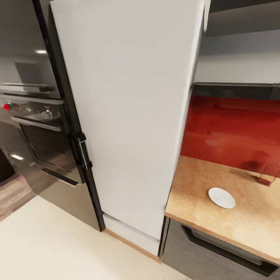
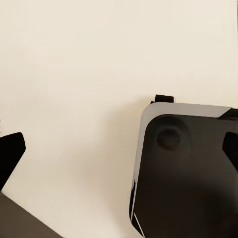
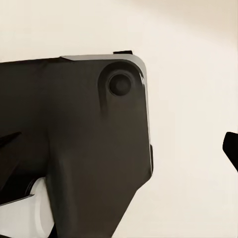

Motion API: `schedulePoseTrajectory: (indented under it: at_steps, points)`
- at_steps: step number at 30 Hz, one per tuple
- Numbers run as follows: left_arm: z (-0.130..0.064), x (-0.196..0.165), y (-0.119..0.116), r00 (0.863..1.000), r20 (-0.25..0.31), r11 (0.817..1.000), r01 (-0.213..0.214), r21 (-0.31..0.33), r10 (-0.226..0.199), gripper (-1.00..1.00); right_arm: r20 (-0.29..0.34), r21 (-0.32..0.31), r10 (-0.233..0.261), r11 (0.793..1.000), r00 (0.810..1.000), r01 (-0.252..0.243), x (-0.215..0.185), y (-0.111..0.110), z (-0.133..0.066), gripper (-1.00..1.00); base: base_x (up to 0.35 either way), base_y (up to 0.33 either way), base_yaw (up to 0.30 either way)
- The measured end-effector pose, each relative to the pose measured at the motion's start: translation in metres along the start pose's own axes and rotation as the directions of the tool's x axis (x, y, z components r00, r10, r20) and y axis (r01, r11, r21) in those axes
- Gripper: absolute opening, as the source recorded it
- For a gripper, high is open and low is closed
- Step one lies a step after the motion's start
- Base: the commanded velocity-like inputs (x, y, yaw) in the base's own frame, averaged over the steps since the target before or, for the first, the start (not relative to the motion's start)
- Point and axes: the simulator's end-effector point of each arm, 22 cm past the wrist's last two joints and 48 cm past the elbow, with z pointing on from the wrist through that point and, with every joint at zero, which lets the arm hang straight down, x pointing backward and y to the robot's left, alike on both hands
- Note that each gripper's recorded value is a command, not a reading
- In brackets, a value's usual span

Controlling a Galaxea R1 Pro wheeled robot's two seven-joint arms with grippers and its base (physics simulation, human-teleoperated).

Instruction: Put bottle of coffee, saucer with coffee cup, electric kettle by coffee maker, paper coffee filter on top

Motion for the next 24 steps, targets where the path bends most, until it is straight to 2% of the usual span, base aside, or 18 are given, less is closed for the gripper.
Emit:
schedulePoseTrajectory:
  at_steps: [19,24]
  points:
    - [-0.0011,0.0002,-0.0059,1.000,0.000,1.000,0.000,0.008,0.000,1.00,-0.001,0.000,0.000,1.000,1.000,0.000,0.0001,0.0001,0.0000,1.00,0.000,0.004,-0.288]
    - [-0.0011,0.0003,-0.0060,1.000,0.000,1.000,-0.001,0.008,0.001,1.00,0.000,0.000,0.000,1.000,1.000,0.000,0.0001,-0.0001,0.0000,1.00,0.000,-0.149,-0.288]
